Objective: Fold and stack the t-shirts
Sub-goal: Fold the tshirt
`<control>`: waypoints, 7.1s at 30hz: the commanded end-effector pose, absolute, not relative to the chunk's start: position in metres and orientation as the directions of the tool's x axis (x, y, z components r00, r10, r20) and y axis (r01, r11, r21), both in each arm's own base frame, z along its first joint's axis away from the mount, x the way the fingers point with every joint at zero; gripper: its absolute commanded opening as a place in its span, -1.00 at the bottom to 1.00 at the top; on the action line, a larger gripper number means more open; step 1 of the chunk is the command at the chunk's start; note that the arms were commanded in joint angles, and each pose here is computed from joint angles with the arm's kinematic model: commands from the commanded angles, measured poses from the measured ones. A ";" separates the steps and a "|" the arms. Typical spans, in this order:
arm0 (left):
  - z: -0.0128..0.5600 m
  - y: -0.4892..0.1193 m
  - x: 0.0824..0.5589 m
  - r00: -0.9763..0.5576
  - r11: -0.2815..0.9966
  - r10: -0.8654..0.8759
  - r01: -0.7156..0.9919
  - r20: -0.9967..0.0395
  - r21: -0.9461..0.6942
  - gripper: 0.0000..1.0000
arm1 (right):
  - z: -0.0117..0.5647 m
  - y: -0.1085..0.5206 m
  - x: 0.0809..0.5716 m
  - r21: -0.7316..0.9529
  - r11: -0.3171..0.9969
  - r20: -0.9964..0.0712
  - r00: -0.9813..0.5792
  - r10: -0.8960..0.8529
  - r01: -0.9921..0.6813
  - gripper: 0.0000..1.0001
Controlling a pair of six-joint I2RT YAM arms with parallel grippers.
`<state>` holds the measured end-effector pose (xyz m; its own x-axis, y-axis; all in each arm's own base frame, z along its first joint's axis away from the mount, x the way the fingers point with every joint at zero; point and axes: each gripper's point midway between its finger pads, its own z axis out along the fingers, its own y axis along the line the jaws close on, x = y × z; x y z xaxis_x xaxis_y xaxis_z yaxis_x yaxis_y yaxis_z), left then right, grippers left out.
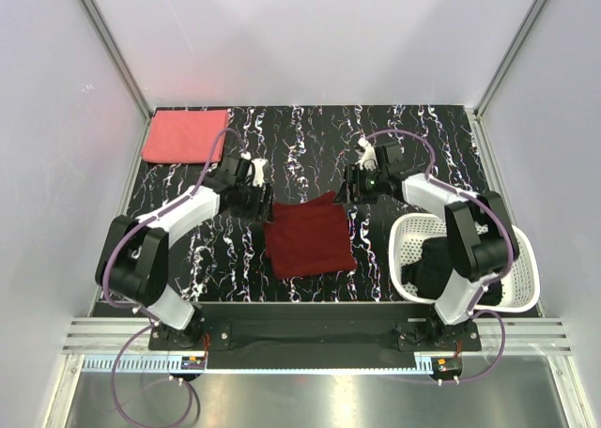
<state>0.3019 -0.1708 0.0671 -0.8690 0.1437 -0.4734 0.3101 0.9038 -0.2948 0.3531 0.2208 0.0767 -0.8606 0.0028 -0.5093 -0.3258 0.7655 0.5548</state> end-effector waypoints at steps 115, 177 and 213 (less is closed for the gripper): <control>0.070 -0.140 0.414 -0.878 0.930 -0.137 0.044 -0.459 -0.364 -0.60 | 0.091 0.298 0.481 0.762 0.586 -0.437 -0.886 0.153 -0.274 -0.57; 0.072 -0.188 0.404 -0.943 0.814 -0.210 -0.022 -0.259 -0.580 -0.49 | 0.131 0.388 0.266 0.845 0.473 -0.151 -0.960 -0.236 -0.249 -1.00; 0.108 -0.195 0.310 -0.927 0.816 -0.235 -0.025 -0.293 -0.577 -0.38 | 0.115 0.310 0.385 0.823 0.549 -0.221 -0.972 0.078 -0.143 -1.00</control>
